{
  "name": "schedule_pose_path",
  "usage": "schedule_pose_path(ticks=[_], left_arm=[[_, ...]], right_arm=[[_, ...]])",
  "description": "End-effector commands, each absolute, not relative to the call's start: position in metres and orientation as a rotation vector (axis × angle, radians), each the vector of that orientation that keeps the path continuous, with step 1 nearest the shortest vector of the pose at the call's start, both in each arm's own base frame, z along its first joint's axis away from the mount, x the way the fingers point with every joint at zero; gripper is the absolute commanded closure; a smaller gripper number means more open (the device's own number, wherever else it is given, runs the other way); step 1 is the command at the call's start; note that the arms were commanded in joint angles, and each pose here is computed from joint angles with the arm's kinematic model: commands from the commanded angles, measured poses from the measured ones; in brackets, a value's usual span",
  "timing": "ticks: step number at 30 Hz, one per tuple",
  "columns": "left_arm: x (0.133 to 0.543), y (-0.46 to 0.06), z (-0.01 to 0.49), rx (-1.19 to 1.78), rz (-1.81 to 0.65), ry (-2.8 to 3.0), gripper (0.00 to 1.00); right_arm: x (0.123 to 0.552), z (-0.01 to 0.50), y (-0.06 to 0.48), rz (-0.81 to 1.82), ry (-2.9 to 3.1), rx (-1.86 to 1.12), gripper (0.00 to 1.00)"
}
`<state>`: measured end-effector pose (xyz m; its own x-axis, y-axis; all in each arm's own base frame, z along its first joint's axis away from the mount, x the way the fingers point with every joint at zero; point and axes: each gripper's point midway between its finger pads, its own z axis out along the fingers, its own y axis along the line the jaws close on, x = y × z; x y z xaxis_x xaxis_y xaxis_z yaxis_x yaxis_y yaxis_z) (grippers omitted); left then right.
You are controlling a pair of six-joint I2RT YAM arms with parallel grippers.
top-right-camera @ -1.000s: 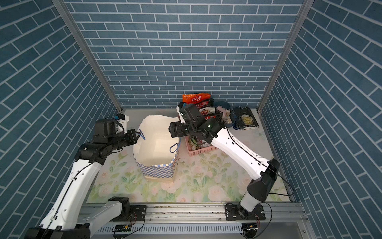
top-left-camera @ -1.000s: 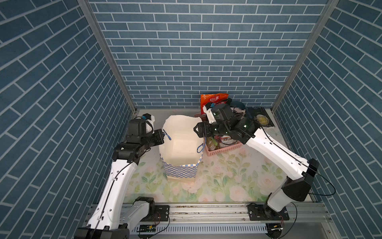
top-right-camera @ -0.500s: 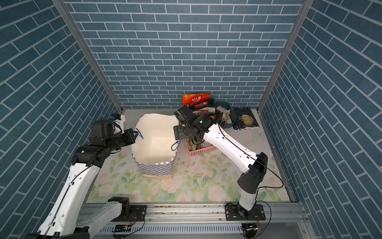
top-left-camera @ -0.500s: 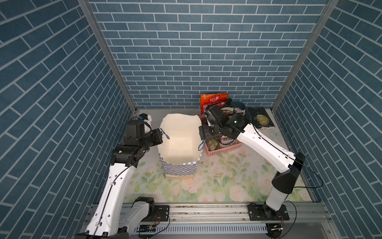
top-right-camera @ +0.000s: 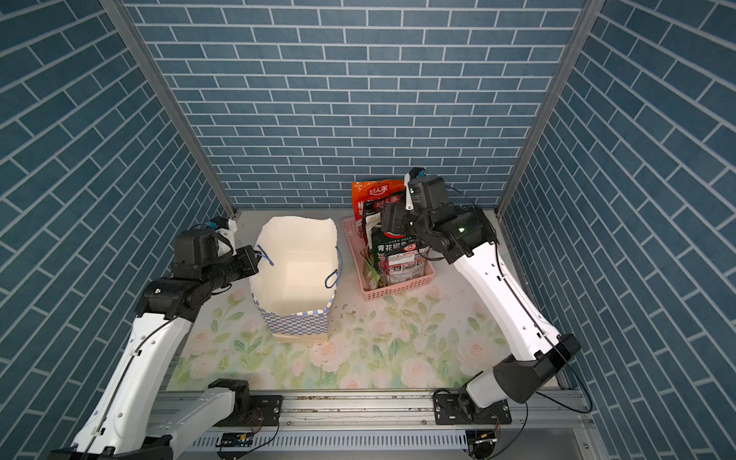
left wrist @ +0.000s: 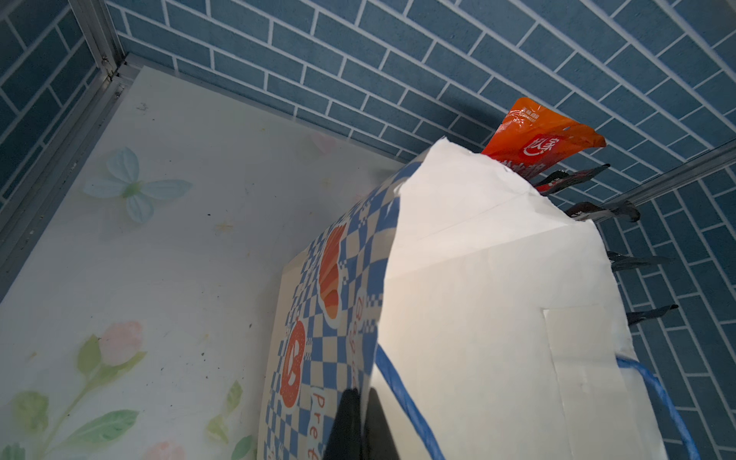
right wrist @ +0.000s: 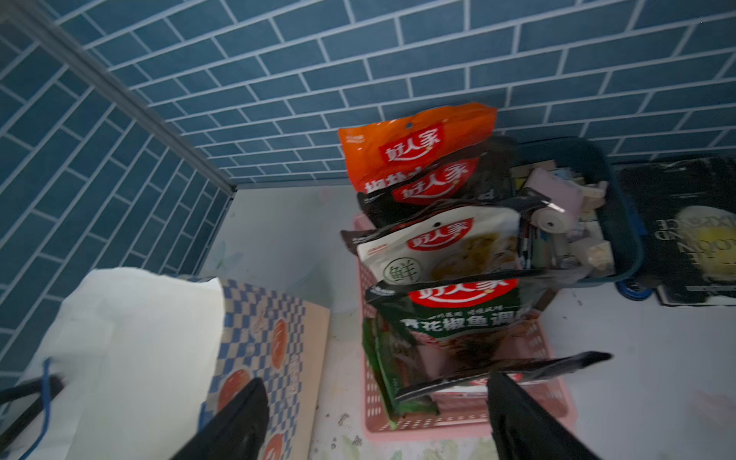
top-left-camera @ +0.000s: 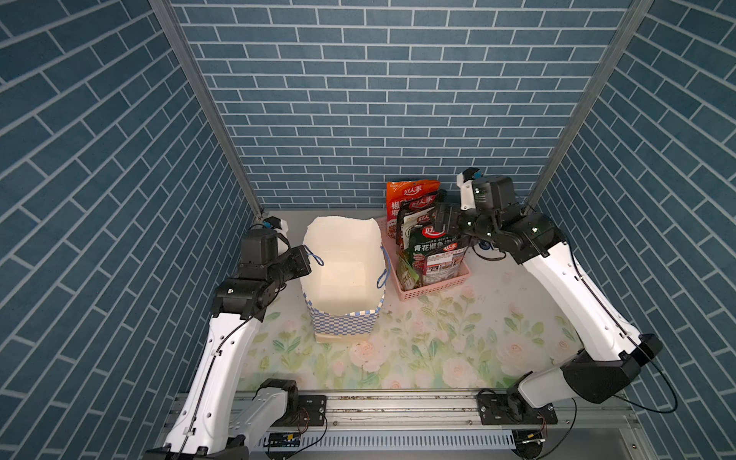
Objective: Place the condiment packets inside the bag
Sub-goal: Pick up the condiment packet from the storage box.
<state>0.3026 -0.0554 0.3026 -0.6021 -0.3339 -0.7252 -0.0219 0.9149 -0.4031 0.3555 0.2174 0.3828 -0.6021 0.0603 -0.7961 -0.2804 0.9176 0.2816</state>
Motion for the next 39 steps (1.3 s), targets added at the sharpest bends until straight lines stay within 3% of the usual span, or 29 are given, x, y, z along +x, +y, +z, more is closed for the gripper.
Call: schedule_pose_path(ticks=[1, 7, 13, 18, 24, 33, 39], left_arm=[[0.301, -0.053, 0.311, -0.246, -0.424, 2.165, 1.00], [0.301, -0.057, 0.312, -0.238, -0.450, 2.167, 1.00], [0.300, -0.056, 0.310, -0.241, -0.442, 2.171, 1.00], [0.302, -0.056, 0.311, -0.240, -0.447, 2.173, 1.00], [0.303, -0.060, 0.312, -0.226, -0.475, 2.163, 1.00], [0.300, -0.061, 0.304, -0.219, -0.476, 2.178, 1.00], [0.297, -0.057, 0.308, -0.222, -0.446, 2.165, 1.00]], right_arm=[[0.369, 0.367, 0.218, 0.352, 2.175, -0.332, 0.11], [0.415, 0.353, 0.231, 0.309, 2.141, -0.596, 0.19], [0.377, 0.337, 0.226, 0.345, 2.215, -0.737, 0.22], [0.341, 0.322, 0.193, 0.367, 2.434, -0.396, 0.20], [0.310, 0.278, 0.189, 0.521, 2.597, -0.059, 0.22], [0.334, 0.266, 0.214, 0.765, 2.486, 0.200, 0.19], [0.348, 0.236, 0.207, 0.697, 2.529, 0.352, 0.21]])
